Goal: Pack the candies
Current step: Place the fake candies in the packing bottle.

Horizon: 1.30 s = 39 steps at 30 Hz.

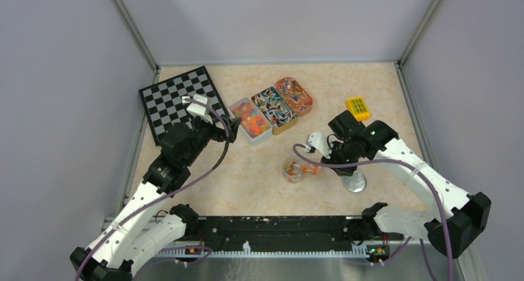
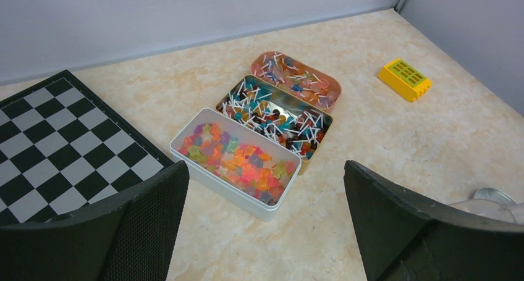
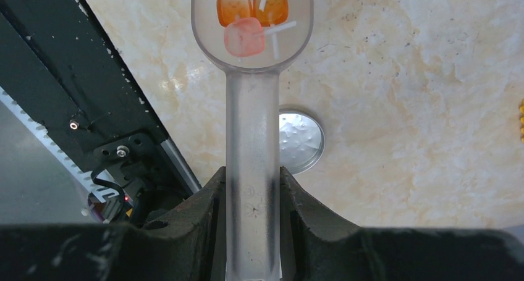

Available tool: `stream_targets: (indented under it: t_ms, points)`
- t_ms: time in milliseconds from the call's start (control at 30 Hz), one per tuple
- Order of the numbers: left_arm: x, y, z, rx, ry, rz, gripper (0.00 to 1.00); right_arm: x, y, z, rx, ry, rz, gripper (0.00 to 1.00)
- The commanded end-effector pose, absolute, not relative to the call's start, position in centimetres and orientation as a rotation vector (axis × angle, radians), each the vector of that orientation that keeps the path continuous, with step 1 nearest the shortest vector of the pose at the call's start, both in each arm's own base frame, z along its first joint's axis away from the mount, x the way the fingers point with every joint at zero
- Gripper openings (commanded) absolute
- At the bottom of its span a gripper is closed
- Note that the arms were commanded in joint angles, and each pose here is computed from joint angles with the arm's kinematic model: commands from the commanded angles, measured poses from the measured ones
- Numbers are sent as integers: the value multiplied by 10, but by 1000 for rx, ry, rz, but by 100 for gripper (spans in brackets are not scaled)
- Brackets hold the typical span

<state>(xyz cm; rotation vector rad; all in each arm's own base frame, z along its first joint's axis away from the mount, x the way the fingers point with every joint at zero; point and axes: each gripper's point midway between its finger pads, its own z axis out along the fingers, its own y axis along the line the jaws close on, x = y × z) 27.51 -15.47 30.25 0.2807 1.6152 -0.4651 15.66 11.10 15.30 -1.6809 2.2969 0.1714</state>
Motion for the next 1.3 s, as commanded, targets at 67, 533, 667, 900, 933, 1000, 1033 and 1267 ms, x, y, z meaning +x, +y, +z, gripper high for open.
stream_targets:
  t_ms: [67,533,667,900,933,1000,1033,1267]
  points:
    - [273,-156,322,267,1555,-496,99,166,118,168,-1656,2270,144,0]
    - [274,-157,320,266,1561,-492,99,165,114,168,-1646,2294,110,0]
    - [274,-157,319,269,1565,-494,99,164,113,168,-1643,2308,107,0]
    - [274,-157,318,268,1565,-491,99,162,112,168,-1651,2312,96,0]
    - [274,-157,319,268,1564,-490,99,162,112,168,-1650,2313,95,0]
    - [274,-157,319,269,1564,-491,99,162,112,169,-1652,2313,94,0]
    - [274,-157,319,269,1563,-491,99,162,112,169,-1652,2313,92,0]
    - [274,-157,320,269,1562,-493,99,161,110,172,-1650,2322,82,0]
